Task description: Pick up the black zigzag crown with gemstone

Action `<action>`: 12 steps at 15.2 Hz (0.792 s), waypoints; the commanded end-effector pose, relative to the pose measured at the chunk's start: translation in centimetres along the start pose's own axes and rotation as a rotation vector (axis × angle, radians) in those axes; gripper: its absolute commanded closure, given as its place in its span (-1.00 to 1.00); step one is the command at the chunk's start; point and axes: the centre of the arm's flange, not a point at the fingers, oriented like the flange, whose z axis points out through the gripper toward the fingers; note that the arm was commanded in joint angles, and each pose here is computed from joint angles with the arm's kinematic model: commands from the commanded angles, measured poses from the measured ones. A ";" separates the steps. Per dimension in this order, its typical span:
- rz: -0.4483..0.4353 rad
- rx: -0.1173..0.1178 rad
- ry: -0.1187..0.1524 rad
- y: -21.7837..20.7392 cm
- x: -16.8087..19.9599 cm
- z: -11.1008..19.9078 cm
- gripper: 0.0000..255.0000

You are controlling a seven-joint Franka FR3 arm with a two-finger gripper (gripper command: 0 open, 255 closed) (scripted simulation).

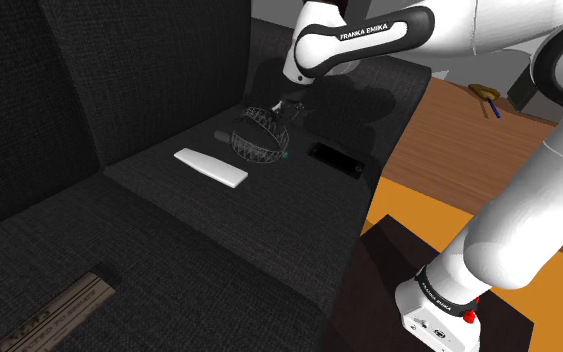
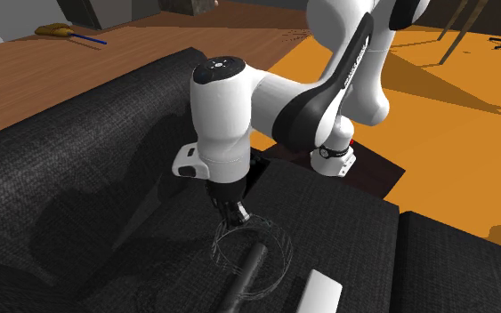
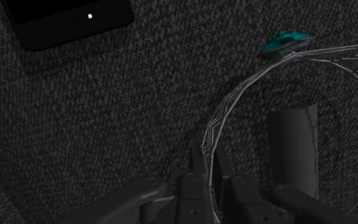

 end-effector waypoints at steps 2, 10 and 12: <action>0.000 0.000 0.000 -0.1 0.2 -1.6 1.00; 0.000 0.000 0.000 -0.4 0.6 -5.8 1.00; 0.000 0.000 0.000 -0.5 0.7 -6.8 1.00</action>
